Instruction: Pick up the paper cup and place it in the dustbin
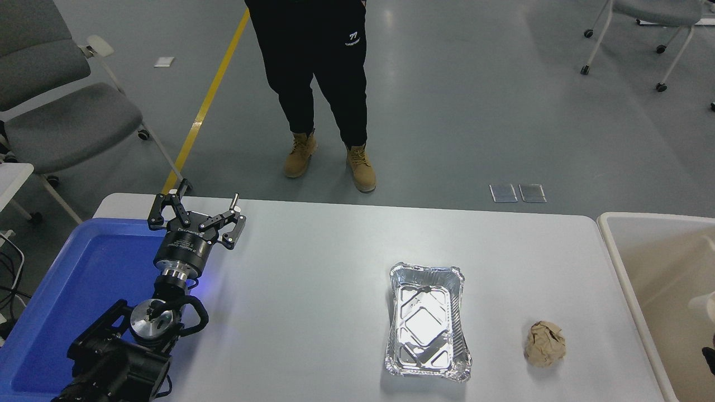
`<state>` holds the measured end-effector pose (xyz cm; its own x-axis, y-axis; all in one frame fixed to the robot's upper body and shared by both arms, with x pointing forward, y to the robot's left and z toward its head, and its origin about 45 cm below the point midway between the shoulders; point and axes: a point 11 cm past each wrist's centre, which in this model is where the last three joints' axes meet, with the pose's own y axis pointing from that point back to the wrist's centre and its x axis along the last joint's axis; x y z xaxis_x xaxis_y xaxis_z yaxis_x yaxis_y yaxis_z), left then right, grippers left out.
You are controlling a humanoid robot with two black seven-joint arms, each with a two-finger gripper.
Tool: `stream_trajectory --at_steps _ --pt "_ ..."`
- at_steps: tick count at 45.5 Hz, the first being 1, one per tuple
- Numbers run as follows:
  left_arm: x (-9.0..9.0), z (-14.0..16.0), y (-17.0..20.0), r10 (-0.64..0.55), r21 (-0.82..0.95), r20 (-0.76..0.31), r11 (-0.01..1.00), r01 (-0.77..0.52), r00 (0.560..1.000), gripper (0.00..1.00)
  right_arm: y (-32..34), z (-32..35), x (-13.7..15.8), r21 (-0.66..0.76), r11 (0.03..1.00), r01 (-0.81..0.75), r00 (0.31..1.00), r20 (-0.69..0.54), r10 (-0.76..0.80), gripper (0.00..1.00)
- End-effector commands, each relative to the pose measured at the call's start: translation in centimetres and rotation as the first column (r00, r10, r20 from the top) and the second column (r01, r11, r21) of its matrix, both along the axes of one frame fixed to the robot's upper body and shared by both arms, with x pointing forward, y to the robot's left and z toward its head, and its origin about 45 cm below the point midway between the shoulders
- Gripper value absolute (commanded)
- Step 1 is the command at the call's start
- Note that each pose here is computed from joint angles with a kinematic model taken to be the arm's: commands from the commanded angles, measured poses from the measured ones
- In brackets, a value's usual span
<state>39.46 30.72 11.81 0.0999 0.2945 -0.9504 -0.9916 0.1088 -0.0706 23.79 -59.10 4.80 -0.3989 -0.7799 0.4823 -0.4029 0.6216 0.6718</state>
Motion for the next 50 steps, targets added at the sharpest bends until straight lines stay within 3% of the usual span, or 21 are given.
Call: stream_trajectory --at_steps 1,17,23,30,42,50 --pt "0.0 0.0 0.0 0.0 0.0 0.0 1.0 0.0 1.0 0.99 0.2 0.2 0.7 0.008 1.0 -0.01 1.0 0.013 0.01 1.0" --pt "0.0 0.0 0.0 0.0 0.0 0.0 1.0 0.0 1.0 0.99 2.6 5.3 9.3 0.04 0.989 -0.145 0.977 0.164 0.136 1.0" --pt "0.0 0.0 0.0 0.0 0.0 -0.001 1.0 0.0 1.0 0.99 4.7 9.2 13.5 0.068 0.964 -0.257 0.939 0.253 0.232 1.0" --pt "0.0 0.0 0.0 0.0 0.0 0.0 1.0 0.0 1.0 0.99 7.3 14.2 16.3 0.084 0.91 -0.405 0.873 0.331 0.358 1.0" --pt "0.0 0.0 0.0 0.0 0.0 0.0 1.0 0.0 1.0 0.99 13.0 23.5 19.6 -0.096 0.723 -0.684 0.688 0.245 0.684 1.0" --pt "0.0 0.0 0.0 0.0 0.0 0.0 1.0 0.0 1.0 0.99 16.3 28.1 20.4 -0.192 0.57 -0.799 0.568 0.075 0.82 1.0"
